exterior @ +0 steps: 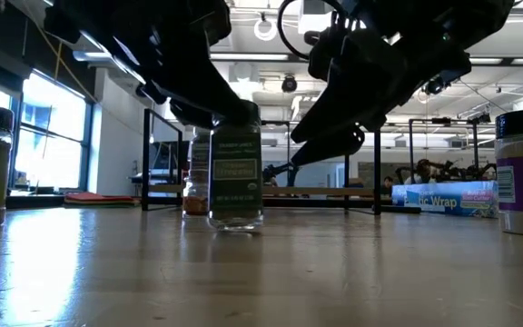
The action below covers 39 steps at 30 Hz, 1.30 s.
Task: Shelf spices
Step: Put the top green seasoning bottle on the shelf
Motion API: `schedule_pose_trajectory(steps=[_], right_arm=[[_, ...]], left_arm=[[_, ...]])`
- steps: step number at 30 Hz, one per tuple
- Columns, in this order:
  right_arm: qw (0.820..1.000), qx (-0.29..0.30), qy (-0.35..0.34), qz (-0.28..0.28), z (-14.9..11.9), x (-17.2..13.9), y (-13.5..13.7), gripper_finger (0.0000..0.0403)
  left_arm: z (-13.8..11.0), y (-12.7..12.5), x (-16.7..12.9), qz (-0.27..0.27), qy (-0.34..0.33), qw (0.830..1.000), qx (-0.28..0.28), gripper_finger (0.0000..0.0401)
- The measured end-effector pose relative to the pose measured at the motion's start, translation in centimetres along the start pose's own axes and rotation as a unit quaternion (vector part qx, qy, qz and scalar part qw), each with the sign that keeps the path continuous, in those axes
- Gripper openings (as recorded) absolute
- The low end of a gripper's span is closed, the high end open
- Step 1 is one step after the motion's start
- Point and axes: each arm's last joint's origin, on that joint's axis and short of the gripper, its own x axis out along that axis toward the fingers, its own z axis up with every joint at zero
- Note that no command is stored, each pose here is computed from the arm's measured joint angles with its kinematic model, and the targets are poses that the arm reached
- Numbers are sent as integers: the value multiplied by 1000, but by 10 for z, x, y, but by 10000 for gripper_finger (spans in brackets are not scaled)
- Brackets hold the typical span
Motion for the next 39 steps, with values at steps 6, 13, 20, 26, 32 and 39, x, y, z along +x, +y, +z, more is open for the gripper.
schedule_pose_trajectory(steps=[6,13,20,26,32,39], right_arm=[[1000,0,0,1,0,0,0,321],[999,38,-18,-11,3,0,-1,321],[999,41,-17,-12,3,0,-1,321],[999,41,-16,-12,3,0,-1,321],[999,41,-16,-12,3,0,-1,321],[997,72,-31,12,7,0,-1,321]], left_arm=[[2,6,0,38,-11,997,60,210],[7,13,0,32,-22,996,77,226],[22,14,-19,1,-54,996,73,277],[49,14,-64,-7,-134,989,58,285],[64,13,-120,14,-202,979,39,285],[47,6,-165,62,-176,982,2,286]])
